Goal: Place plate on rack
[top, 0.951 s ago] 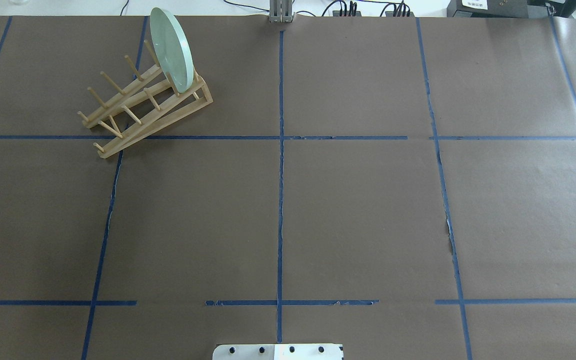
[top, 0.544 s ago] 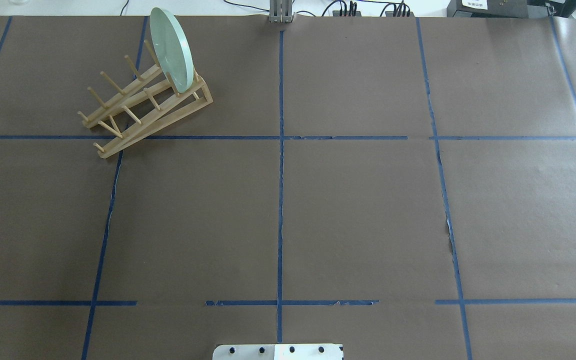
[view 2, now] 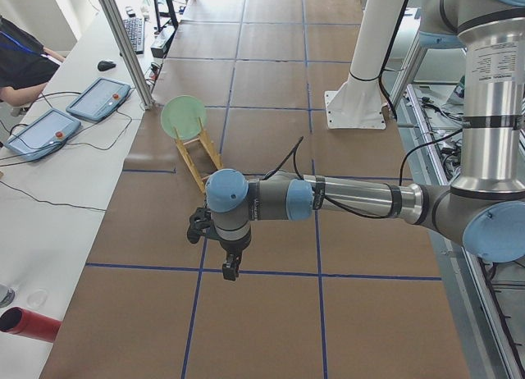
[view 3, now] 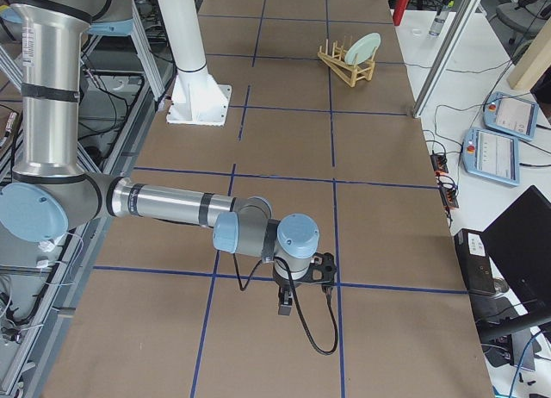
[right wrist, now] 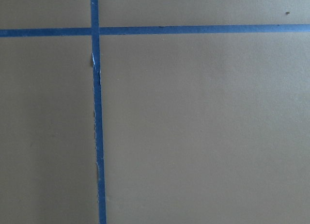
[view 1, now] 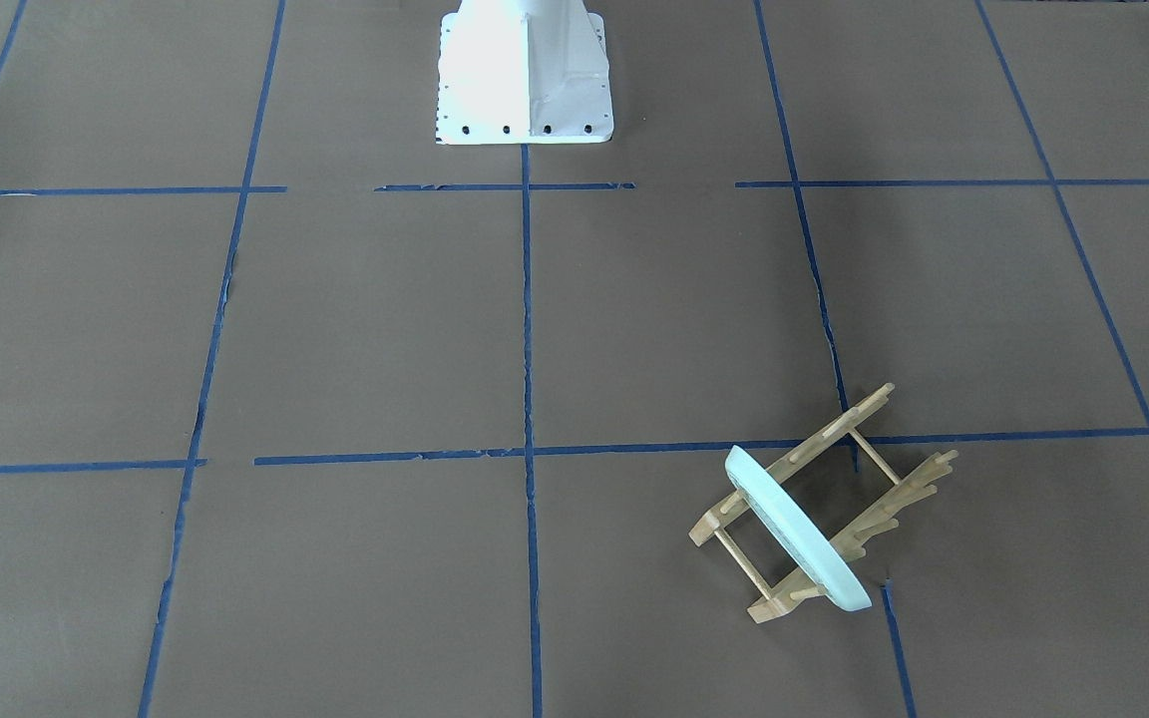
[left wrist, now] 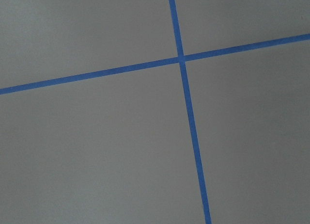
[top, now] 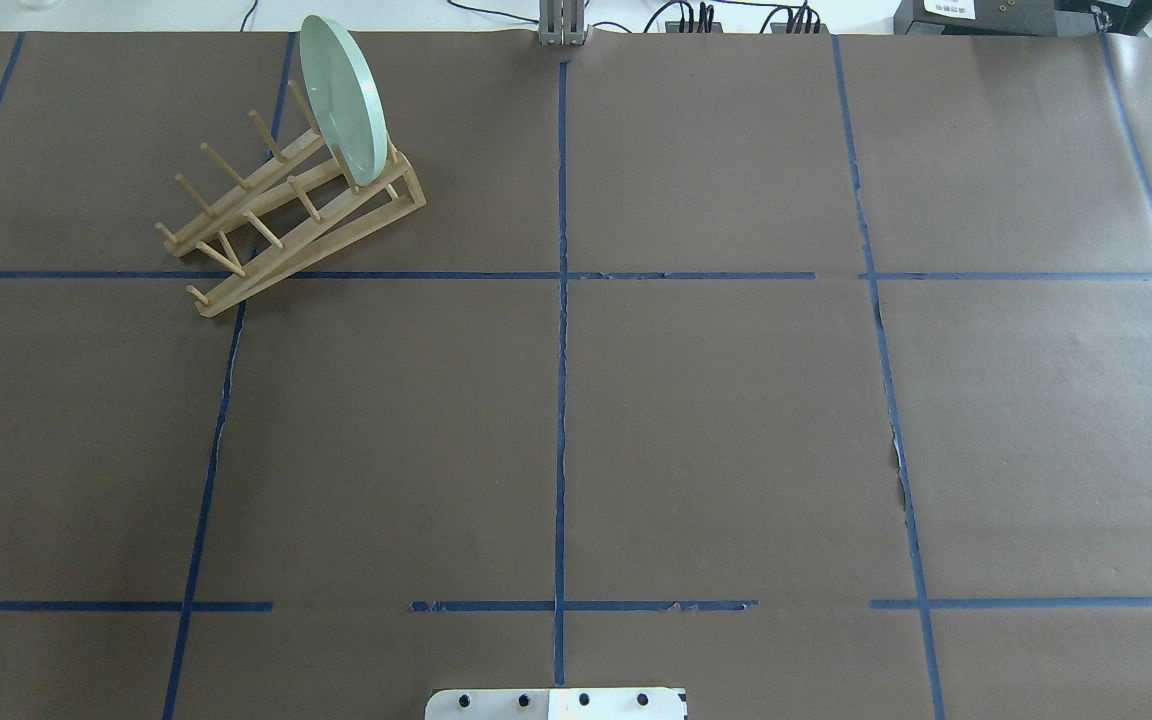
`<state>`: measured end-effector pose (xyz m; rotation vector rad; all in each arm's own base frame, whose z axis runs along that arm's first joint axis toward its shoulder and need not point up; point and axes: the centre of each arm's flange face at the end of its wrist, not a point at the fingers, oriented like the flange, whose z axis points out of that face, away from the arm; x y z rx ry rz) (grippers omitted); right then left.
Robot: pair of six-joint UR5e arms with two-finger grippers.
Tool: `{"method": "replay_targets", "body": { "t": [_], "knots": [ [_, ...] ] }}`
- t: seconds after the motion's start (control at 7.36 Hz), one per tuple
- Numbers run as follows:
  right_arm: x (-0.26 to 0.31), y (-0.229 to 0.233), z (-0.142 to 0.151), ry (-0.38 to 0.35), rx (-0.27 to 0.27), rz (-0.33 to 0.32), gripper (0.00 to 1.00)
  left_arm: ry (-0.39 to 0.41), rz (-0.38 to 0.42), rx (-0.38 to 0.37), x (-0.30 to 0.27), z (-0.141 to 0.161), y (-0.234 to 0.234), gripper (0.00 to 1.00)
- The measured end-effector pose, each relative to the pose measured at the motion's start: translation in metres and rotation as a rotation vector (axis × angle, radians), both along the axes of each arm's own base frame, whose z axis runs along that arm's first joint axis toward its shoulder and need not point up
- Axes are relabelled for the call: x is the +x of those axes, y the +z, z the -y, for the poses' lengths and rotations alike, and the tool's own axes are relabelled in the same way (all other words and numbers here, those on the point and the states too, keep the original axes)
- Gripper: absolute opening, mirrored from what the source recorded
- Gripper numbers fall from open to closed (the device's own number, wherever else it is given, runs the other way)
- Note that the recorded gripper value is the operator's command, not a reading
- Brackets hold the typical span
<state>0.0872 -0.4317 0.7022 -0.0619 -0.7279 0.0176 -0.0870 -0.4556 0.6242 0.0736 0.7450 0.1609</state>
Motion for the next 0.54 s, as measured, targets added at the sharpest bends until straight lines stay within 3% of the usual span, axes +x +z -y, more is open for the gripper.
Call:
{"method": "replay_targets", "body": {
  "t": [0.54],
  "knots": [
    [0.0002, -0.0002, 0.0000, 0.000, 0.000, 0.000, 1.00, -0.001, 0.002, 0.017, -0.0014, 0.0001, -0.0077, 1.00]
  ]
}}
